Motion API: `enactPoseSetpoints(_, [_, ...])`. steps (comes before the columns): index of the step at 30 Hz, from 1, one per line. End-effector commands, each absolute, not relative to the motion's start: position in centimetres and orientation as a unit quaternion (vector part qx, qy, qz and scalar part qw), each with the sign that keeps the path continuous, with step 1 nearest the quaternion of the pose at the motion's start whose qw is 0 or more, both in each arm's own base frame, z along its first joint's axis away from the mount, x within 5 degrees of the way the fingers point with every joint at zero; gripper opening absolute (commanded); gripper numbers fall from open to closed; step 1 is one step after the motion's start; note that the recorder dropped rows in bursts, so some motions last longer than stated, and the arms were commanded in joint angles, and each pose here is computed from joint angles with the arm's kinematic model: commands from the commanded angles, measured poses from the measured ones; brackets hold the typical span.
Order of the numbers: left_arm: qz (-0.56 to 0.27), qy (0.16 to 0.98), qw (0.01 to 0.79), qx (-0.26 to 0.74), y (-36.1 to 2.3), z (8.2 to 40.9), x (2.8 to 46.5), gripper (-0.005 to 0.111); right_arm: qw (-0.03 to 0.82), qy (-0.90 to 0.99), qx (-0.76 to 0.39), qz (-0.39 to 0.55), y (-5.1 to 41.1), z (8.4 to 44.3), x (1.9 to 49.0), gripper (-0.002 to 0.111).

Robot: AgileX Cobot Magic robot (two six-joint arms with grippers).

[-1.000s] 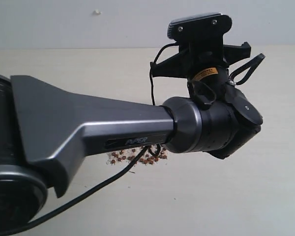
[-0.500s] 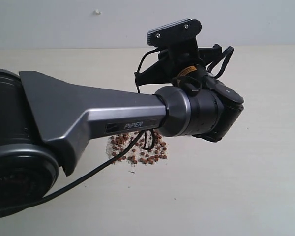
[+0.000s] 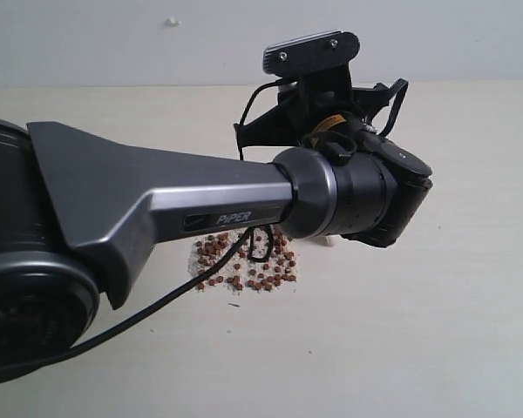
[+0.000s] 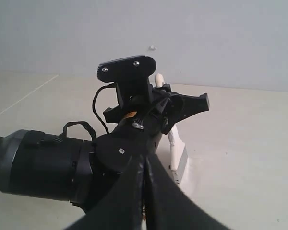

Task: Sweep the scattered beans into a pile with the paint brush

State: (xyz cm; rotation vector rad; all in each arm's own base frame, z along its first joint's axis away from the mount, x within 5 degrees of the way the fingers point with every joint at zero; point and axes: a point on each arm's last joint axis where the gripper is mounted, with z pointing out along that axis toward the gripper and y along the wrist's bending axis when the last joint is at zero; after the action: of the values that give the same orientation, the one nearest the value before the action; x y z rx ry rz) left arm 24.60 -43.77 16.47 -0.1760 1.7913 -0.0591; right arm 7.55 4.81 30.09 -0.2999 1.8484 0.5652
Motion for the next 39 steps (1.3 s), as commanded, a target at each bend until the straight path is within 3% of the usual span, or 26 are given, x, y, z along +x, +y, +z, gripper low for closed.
enactPoseSetpoints(1, [-0.005,0.793,0.605,-0.072,-43.4,16.8,24.6,0.0,0.562,0.78,-0.13,0.24,4.8,30.1,7.5,0.0])
enactPoseSetpoints(10, [-0.008,0.799,0.596,-0.079,-43.2,18.4,24.4,0.0,0.562,0.78,-0.13,0.24,4.8,30.1,7.5,0.0])
enactPoseSetpoints(39, [0.027,0.8,0.596,-0.062,-42.2,18.4,26.1,0.0,0.562,0.78,-0.13,0.24,4.8,30.1,7.5,0.0])
